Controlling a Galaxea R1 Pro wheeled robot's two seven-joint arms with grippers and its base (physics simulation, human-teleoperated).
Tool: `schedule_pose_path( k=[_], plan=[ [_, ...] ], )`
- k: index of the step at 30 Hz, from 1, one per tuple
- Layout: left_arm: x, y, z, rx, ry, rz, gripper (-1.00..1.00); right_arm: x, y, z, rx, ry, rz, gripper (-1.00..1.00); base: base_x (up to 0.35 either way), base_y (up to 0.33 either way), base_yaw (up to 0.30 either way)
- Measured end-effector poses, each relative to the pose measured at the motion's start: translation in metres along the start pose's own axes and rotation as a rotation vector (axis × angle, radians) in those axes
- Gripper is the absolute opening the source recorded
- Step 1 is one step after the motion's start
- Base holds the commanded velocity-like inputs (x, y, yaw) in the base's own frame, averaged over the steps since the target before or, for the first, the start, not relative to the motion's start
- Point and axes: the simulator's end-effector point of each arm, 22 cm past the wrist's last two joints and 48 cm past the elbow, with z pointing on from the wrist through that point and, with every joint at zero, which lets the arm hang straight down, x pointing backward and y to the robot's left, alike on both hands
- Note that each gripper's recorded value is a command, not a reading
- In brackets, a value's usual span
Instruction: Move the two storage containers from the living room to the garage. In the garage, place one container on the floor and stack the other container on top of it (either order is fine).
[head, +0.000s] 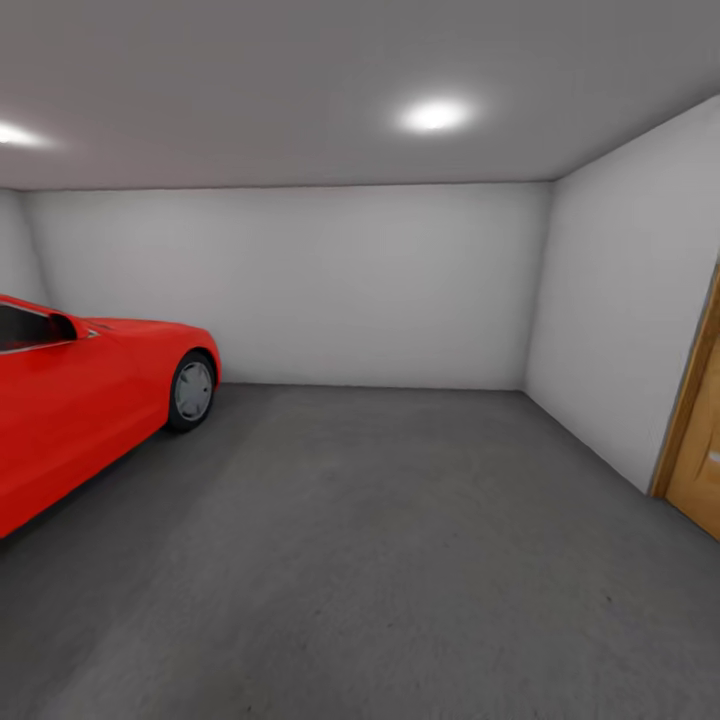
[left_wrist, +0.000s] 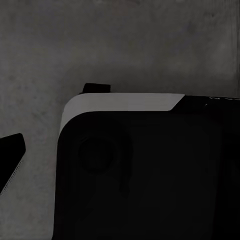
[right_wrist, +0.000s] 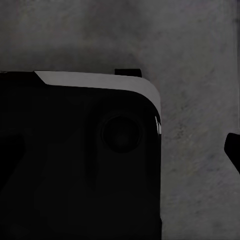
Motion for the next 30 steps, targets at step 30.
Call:
schedule_pose_path(
  k=[30],
  plan=[
    [-0.0001, -0.0011, 0.0001, 0.001, 0.0, 0.0, 1.0, 0.0, -0.001, 0.0001, 0.001, 0.0, 0.001, 1.0, 0.014, 0.0, -0.287]
  ],
)
